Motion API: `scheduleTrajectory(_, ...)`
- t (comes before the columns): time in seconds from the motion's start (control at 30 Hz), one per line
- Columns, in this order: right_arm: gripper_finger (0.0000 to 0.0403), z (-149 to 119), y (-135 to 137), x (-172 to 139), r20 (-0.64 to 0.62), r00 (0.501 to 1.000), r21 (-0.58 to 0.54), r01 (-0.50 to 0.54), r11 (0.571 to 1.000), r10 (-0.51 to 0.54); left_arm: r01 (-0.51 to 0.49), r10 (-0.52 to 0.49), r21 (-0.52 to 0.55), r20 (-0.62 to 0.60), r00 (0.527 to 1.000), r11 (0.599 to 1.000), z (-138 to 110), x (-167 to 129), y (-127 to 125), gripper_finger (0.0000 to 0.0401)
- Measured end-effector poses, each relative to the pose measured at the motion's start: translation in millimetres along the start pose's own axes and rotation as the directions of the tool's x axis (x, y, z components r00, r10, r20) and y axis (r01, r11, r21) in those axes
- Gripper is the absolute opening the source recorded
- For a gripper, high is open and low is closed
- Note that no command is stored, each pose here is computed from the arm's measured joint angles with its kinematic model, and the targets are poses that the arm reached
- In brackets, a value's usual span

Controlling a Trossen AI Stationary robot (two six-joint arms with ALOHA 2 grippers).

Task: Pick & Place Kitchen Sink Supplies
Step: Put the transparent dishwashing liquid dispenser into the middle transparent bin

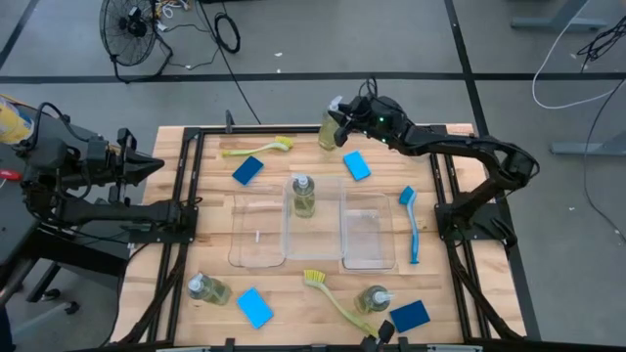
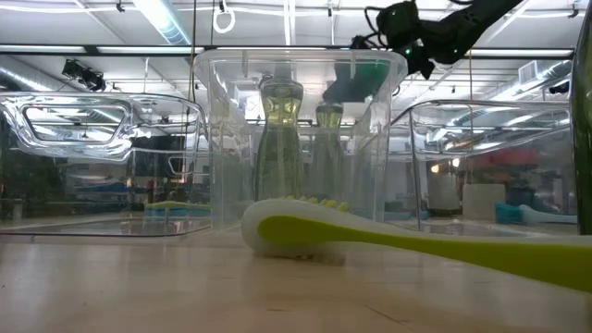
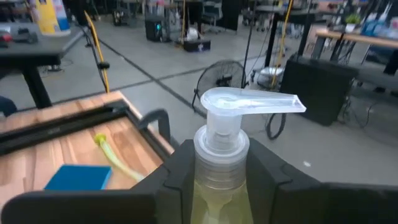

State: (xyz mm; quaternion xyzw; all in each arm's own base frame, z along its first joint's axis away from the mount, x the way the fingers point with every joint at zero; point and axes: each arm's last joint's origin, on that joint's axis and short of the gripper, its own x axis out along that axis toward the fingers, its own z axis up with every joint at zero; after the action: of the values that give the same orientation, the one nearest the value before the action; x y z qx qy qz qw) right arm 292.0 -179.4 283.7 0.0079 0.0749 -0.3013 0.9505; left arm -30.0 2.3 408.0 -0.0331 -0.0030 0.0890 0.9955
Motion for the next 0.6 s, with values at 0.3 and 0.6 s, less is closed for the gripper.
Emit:
scheduleTrajectory(0.3,0.0097,33.0,6.0,-33.4,0.085,0.996,-0.02,-0.025,0.999,0.027,0.0,0.0,0.0,0.0,1.0,1.0,0.0,0.0,0.0,0.0018)
scheduleTrajectory(0.6,0.0097,59.1,17.3,-76.0,0.122,0.985,-0.033,-0.12,0.992,0.123,0.0,0.0,0.0,0.0,1.0,1.0,0.0,0.0,0.0,0.0018)
